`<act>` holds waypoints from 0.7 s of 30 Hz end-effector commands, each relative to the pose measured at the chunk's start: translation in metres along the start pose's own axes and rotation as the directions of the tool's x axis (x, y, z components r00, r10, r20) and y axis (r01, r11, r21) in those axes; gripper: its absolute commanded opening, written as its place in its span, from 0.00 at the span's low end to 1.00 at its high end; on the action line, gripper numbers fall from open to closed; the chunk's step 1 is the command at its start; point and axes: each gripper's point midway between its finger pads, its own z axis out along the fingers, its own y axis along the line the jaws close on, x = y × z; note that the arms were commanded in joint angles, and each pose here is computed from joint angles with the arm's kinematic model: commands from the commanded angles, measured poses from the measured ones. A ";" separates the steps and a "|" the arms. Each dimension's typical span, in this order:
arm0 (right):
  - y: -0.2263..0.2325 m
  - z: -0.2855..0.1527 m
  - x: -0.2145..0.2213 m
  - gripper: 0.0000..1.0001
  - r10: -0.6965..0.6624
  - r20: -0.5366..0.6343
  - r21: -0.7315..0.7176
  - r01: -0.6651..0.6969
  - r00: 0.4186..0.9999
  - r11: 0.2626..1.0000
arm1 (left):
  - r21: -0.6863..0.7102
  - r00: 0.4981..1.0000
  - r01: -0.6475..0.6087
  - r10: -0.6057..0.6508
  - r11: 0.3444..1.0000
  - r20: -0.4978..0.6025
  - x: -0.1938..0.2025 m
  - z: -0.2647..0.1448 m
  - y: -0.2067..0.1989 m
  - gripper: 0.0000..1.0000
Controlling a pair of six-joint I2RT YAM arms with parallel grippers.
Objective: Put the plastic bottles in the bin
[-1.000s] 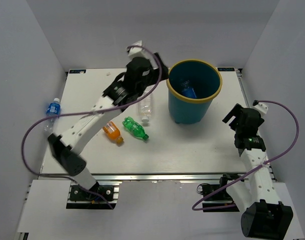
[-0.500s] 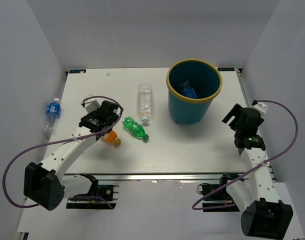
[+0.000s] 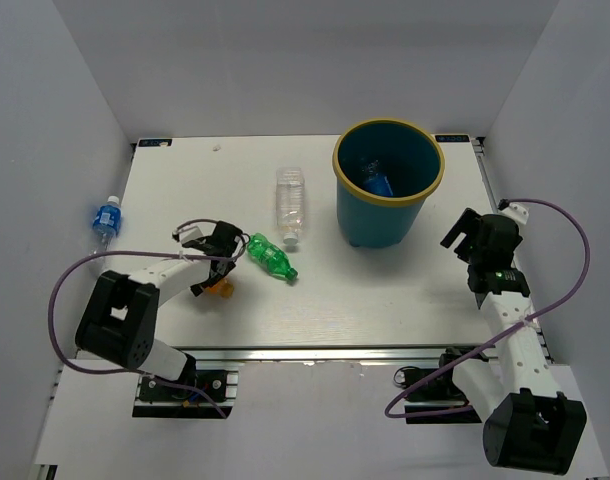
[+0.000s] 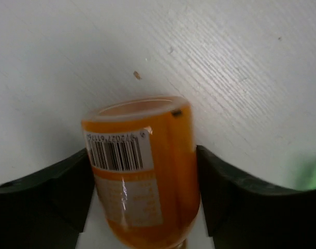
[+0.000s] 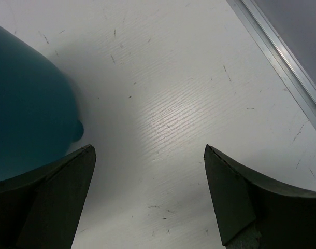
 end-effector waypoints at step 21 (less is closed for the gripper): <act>0.015 -0.012 -0.025 0.89 0.063 0.117 -0.094 -0.052 0.991 0.994 | 0.852 0.962 -0.163 -0.112 0.497 0.249 -0.182 -0.297 -0.226 0.31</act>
